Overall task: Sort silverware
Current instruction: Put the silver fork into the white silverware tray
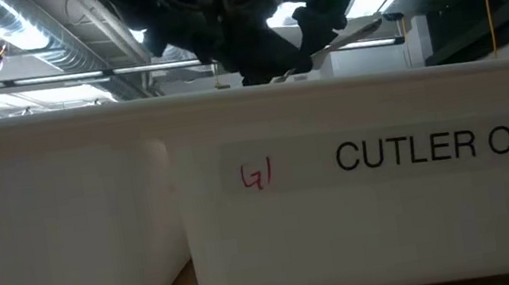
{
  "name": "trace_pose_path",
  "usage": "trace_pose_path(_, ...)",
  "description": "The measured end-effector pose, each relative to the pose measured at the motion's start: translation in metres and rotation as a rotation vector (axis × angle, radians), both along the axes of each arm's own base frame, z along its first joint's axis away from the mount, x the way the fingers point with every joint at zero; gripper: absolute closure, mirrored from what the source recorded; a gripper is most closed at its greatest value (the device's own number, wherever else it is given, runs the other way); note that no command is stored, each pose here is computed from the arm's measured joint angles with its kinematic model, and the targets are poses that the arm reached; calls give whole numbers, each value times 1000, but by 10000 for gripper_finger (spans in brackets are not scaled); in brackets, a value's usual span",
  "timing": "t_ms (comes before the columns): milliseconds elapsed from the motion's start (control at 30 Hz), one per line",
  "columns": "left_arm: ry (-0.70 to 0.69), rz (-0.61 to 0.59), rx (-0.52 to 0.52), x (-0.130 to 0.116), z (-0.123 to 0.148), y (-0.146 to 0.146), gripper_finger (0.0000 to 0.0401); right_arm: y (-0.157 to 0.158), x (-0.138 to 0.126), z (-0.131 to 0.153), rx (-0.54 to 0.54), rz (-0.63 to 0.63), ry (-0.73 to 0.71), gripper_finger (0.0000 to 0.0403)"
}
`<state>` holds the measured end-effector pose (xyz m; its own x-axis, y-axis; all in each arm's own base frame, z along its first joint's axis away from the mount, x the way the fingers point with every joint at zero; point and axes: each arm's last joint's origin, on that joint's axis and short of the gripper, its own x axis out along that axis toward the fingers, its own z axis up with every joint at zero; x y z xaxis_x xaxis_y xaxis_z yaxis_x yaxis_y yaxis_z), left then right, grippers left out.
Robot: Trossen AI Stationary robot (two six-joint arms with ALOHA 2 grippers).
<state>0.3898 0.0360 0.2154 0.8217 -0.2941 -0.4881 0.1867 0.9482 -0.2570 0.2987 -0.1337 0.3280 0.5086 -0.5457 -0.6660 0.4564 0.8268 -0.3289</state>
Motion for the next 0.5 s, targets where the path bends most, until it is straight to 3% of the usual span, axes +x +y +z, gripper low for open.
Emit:
trace_pose_path(100, 28, 66, -52, 0, 0, -1, 383, 1, 0, 0, 17, 15, -7, 302)
trace_pose_path(200, 74, 204, -170, 0, -1, 1, 382, 2, 1, -1, 73, 34, -37, 302)
trace_pose_path(400, 107, 570, -353, 0, -1, 11, 382, 4, -3, 0, 137, -26, -62, 302)
trace_pose_path(500, 71, 797, -387, 0, -2, 18, 382, 7, -13, 7, 190, -141, -115, 302)
